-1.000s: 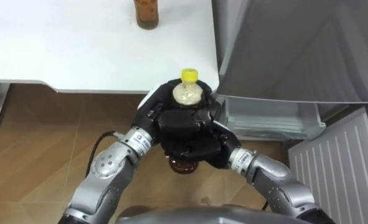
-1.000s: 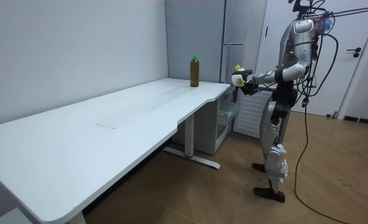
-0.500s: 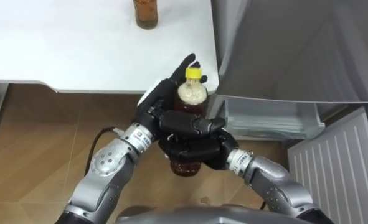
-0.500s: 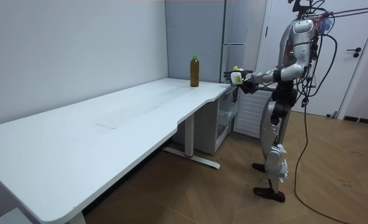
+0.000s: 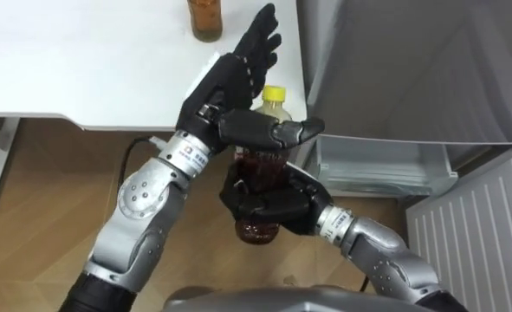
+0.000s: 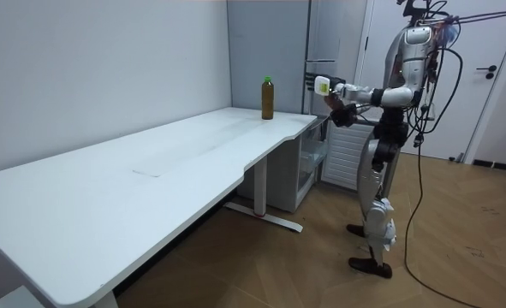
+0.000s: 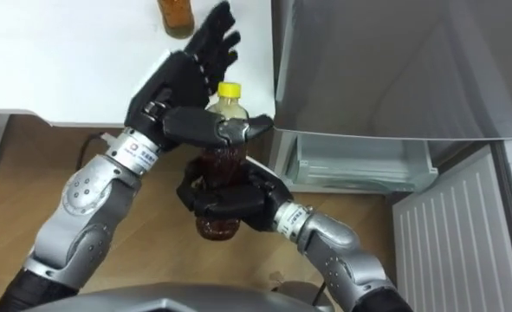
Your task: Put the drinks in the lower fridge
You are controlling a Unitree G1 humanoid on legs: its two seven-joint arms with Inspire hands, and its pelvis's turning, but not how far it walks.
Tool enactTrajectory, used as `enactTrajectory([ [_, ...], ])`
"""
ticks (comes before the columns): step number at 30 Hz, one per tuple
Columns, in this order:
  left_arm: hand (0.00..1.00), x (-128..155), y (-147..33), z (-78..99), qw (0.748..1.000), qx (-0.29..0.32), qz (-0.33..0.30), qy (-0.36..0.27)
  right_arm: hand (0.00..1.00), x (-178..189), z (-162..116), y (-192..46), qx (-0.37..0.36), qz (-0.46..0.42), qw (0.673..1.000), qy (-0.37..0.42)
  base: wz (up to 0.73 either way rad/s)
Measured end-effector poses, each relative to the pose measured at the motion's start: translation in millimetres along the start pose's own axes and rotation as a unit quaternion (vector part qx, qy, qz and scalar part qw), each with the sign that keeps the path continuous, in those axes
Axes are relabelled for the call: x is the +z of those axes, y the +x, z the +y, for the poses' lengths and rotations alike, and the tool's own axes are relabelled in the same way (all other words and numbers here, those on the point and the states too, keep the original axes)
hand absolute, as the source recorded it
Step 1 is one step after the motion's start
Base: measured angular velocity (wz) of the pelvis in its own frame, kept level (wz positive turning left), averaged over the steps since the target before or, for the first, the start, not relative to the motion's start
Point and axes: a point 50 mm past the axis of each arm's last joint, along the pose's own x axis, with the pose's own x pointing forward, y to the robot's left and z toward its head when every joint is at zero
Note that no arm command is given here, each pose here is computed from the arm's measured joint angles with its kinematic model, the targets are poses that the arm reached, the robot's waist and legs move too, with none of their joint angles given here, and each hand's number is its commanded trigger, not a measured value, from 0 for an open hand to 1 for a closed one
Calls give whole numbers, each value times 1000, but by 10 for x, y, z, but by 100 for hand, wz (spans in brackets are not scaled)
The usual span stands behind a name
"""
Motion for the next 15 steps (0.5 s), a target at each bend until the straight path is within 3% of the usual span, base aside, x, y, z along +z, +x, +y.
enactTrajectory([
  [8,0,485,-17,87,989,42,-109,87,100,20,-27,-42,9,-3,1000,-3,0],
  [15,0,803,-127,253,965,127,-185,138,100,-78,-58,-204,-6,-4,1000,10,1],
])
